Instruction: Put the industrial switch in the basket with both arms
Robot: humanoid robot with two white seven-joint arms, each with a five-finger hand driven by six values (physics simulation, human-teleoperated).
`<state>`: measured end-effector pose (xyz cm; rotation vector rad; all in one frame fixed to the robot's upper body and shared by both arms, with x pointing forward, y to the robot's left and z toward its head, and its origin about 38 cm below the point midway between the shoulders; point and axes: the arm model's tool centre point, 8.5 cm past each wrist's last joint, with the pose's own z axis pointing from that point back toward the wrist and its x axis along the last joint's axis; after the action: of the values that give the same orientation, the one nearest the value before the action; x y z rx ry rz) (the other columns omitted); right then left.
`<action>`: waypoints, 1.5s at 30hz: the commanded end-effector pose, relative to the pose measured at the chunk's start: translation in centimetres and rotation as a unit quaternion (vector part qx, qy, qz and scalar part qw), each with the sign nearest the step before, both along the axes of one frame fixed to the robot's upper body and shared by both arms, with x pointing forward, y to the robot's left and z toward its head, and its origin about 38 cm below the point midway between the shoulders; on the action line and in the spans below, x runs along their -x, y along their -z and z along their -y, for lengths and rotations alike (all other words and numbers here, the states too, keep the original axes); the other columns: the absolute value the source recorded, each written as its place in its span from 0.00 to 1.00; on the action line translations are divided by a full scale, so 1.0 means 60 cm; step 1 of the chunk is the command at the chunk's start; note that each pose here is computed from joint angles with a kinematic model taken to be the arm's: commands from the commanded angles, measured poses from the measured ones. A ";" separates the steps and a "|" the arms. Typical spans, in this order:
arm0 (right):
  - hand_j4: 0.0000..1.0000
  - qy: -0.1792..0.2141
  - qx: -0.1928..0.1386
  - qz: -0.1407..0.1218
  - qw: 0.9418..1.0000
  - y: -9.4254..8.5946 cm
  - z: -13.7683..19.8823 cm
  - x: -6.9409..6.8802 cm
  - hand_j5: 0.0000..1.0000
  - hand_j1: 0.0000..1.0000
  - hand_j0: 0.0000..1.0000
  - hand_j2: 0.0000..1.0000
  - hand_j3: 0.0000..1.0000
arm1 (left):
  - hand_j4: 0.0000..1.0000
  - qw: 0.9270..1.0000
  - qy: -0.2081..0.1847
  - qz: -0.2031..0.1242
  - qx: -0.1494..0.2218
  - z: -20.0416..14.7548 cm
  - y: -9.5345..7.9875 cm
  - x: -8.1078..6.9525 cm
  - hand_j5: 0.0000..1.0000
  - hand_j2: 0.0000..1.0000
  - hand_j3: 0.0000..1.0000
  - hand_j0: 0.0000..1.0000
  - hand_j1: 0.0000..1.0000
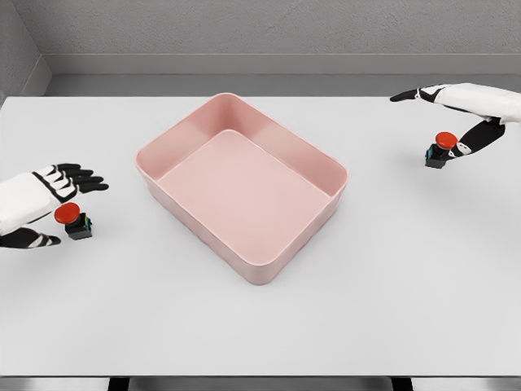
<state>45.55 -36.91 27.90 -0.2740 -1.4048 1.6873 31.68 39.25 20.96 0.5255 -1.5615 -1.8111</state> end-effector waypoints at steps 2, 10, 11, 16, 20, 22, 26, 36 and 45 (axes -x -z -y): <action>1.00 0.001 0.000 0.001 1.000 -0.002 0.004 0.001 1.00 1.00 1.00 1.00 1.00 | 1.00 1.000 0.004 0.001 0.008 0.008 0.000 0.002 1.00 1.00 1.00 1.00 1.00; 1.00 0.046 0.027 -0.028 0.998 0.030 0.063 0.002 1.00 1.00 1.00 1.00 1.00 | 1.00 1.000 0.003 -0.001 0.009 0.009 0.006 0.003 1.00 1.00 1.00 1.00 1.00; 1.00 0.049 0.027 -0.029 0.998 0.031 0.066 0.001 1.00 1.00 1.00 1.00 1.00 | 1.00 1.000 0.003 -0.001 0.010 0.009 0.006 0.003 1.00 1.00 1.00 1.00 1.00; 1.00 0.065 0.019 -0.042 0.997 0.052 0.066 -0.014 1.00 1.00 1.00 1.00 1.00 | 1.00 1.000 -0.001 -0.004 0.008 0.004 0.009 0.002 1.00 1.00 1.00 1.00 1.00; 1.00 0.082 0.009 -0.049 0.995 0.068 0.070 -0.031 1.00 1.00 1.00 1.00 1.00 | 1.00 1.000 -0.007 -0.004 0.001 0.001 0.020 0.001 1.00 1.00 1.00 1.00 1.00; 1.00 0.081 0.011 -0.052 0.995 0.080 0.060 -0.040 1.00 1.00 1.00 1.00 1.00 | 1.00 1.000 -0.013 -0.006 0.003 -0.004 0.024 0.000 1.00 1.00 1.00 1.00 1.00; 1.00 0.095 0.022 -0.059 0.993 0.101 0.061 -0.058 1.00 1.00 1.00 1.00 1.00 | 1.00 0.999 -0.038 -0.009 -0.007 -0.026 0.041 -0.009 1.00 1.00 1.00 1.00 1.00; 1.00 0.118 0.043 -0.079 0.989 0.133 0.071 -0.075 1.00 1.00 1.00 1.00 1.00 | 1.00 0.999 -0.040 -0.006 -0.002 -0.013 0.061 -0.010 1.00 1.00 1.00 1.00 1.00; 1.00 0.132 0.053 -0.090 0.986 0.146 0.074 -0.088 1.00 1.00 1.00 1.00 1.00 | 1.00 0.998 -0.065 -0.016 -0.004 -0.038 0.076 -0.032 1.00 1.00 1.00 1.00 1.00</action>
<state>50.79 -41.25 19.40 -0.3460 -1.1019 1.5389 33.79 40.94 17.53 0.6075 -1.4964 -1.7340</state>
